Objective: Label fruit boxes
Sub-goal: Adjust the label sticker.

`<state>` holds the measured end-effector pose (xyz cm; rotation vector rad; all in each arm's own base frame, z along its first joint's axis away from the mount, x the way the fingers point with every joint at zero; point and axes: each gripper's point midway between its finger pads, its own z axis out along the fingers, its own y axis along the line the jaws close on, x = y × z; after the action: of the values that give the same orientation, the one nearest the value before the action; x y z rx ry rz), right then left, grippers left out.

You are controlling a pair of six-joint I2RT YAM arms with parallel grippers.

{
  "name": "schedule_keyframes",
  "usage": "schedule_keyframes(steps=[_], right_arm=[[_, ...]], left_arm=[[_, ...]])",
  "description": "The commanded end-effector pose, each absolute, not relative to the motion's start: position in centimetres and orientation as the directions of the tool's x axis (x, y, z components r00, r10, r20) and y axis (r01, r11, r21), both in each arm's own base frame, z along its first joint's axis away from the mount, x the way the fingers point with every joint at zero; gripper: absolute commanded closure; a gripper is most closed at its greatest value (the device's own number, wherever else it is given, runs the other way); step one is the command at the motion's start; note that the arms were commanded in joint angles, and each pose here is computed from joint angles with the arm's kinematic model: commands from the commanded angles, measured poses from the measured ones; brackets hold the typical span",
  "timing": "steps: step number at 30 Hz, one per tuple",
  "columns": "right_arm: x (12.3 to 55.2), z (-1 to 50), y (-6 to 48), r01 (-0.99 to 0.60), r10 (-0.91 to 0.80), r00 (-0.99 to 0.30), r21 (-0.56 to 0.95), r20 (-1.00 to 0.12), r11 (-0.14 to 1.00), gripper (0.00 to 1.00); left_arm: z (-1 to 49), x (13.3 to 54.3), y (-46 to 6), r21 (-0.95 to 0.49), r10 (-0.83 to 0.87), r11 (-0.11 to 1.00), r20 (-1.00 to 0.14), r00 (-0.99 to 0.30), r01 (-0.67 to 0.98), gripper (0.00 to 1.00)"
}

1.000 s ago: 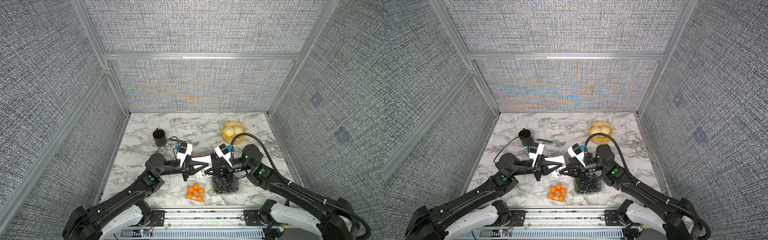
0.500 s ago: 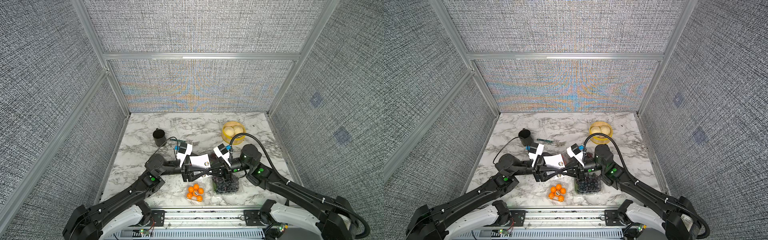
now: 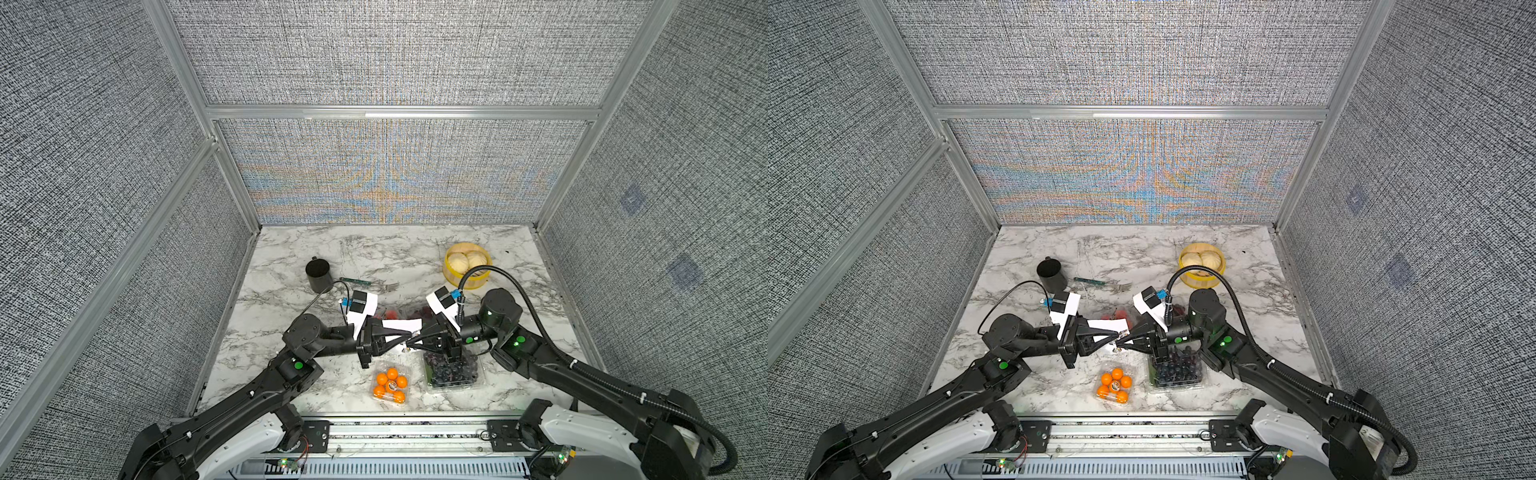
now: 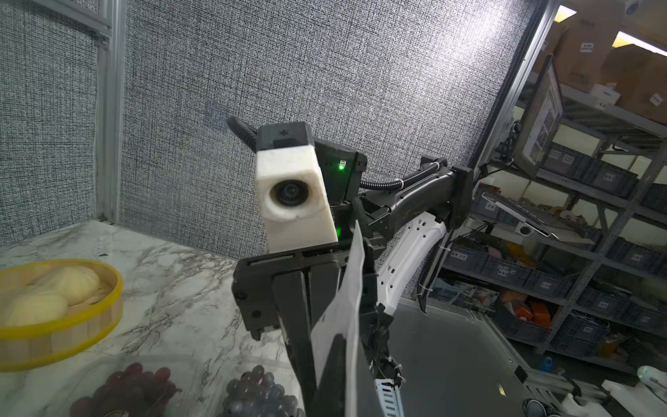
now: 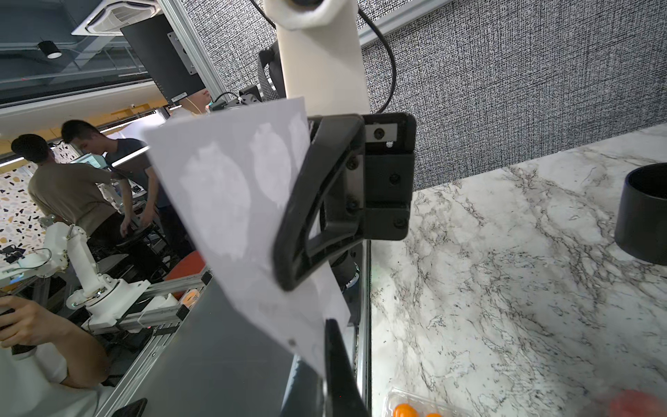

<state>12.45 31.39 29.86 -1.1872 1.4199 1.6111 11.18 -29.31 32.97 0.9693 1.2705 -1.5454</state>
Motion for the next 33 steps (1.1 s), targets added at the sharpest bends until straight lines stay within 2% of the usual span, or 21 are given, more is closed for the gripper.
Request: schedule_keyframes(steps=[1,2,4,7,10,15,17,28,33], right_arm=[[12.1,30.8,31.2,-0.922,-0.056,-0.329,0.333,-0.943,-0.197,0.97],[12.1,31.0,31.0,-0.924,-0.053,-0.324,0.328,-0.945,-0.195,0.86],[12.0,31.6,30.5,-0.933,-0.041,-0.304,0.306,-0.952,-0.19,0.74],[11.6,32.8,29.6,-0.951,-0.008,-0.254,0.251,-0.967,-0.182,0.69],[11.4,33.9,29.4,-0.956,0.002,-0.23,0.225,-0.973,-0.19,0.74],[11.2,34.3,29.7,-0.942,-0.008,-0.242,0.237,-0.97,-0.236,0.95],[11.4,34.2,29.8,-0.942,-0.009,-0.244,0.24,-0.97,-0.234,1.0],[11.8,34.0,30.4,-0.936,-0.014,-0.256,0.251,-0.967,-0.248,1.0],[12.4,33.9,30.0,-0.942,-0.006,-0.259,0.254,-0.966,-0.219,1.0]], left_arm=[[33.4,11.0,-29.3,-0.273,-0.16,-0.093,-0.945,-0.285,0.958,1.0],[33.4,11.0,-29.3,-0.273,-0.16,-0.093,-0.945,-0.285,0.957,1.0],[33.2,11.0,-29.3,-0.278,-0.158,-0.09,-0.944,-0.289,0.956,1.0],[33.1,10.8,-29.2,-0.28,-0.155,-0.096,-0.944,-0.292,0.955,1.0],[33.2,10.7,-29.0,-0.282,-0.159,-0.093,-0.943,-0.294,0.955,1.0],[33.2,10.4,-28.8,-0.276,-0.157,-0.098,-0.945,-0.288,0.956,1.0],[33.2,10.4,-28.7,-0.274,-0.16,-0.097,-0.945,-0.287,0.957,1.0],[33.8,9.2,-29.0,-0.261,-0.155,-0.194,-0.944,-0.292,0.946,1.0],[33.8,9.0,-29.0,-0.264,-0.154,-0.213,-0.942,-0.299,0.941,1.0]])
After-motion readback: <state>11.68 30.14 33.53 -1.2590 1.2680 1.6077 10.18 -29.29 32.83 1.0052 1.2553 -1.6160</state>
